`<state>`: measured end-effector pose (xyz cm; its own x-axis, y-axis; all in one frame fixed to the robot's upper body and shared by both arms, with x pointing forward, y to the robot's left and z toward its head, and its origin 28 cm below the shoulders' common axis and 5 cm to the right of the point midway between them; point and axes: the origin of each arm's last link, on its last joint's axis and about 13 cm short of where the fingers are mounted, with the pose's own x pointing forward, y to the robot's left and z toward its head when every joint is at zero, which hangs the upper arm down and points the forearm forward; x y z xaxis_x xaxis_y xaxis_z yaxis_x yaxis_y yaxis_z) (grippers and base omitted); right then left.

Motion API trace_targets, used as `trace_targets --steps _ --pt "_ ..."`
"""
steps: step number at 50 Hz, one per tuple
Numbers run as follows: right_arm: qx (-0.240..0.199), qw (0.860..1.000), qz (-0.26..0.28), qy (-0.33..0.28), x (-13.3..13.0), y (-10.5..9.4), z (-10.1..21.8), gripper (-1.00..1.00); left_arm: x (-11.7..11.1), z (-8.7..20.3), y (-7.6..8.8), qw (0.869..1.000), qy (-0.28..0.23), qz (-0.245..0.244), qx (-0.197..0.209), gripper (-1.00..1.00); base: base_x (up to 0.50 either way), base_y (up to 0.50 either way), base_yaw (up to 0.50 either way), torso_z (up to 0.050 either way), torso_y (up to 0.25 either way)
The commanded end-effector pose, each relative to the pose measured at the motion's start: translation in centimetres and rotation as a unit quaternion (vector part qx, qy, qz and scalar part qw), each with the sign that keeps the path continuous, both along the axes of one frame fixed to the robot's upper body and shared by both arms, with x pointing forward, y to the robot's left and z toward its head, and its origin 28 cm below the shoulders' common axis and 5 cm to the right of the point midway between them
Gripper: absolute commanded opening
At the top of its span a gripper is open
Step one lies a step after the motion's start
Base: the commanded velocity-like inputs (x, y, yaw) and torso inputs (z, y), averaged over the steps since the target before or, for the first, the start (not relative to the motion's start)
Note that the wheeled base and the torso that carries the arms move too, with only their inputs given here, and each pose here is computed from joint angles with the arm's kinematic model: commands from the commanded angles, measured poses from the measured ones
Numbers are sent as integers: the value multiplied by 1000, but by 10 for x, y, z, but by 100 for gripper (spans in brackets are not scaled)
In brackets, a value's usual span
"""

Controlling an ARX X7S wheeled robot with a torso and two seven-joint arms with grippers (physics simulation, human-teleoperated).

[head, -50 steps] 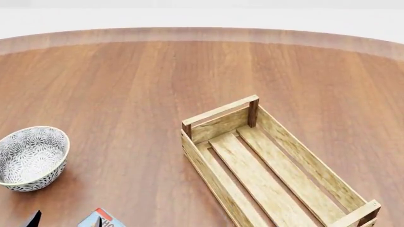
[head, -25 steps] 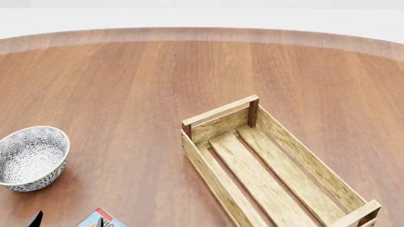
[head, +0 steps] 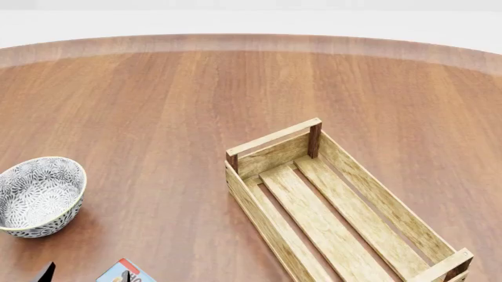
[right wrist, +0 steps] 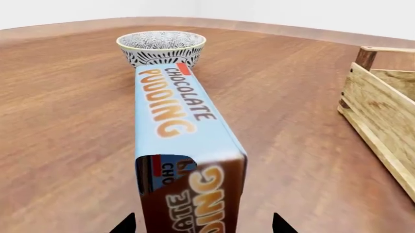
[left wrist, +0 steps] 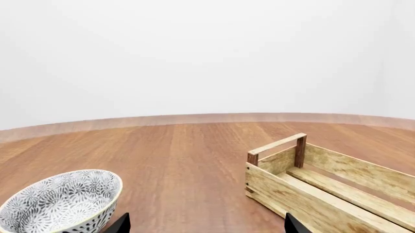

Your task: Pick up the chocolate pudding and put it in the tray.

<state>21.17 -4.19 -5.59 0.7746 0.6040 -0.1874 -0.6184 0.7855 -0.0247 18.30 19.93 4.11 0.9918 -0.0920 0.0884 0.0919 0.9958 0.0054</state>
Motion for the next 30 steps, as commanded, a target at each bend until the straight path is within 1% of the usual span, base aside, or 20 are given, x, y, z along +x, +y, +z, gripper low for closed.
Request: trace_targets --steps 1,16,30 --pt "-1 1000 2 0 1 2 0 100 0 0 0 1000 0 0 1 100 0 0 0 0 0" --pt "-2 1000 9 -1 1 6 2 100 -1 0 0 1000 1 0 3 100 0 0 0 0 0" --pt "-2 1000 8 -1 7 7 1 100 0 -1 -1 1000 1 -1 4 100 0 0 0 0 0"
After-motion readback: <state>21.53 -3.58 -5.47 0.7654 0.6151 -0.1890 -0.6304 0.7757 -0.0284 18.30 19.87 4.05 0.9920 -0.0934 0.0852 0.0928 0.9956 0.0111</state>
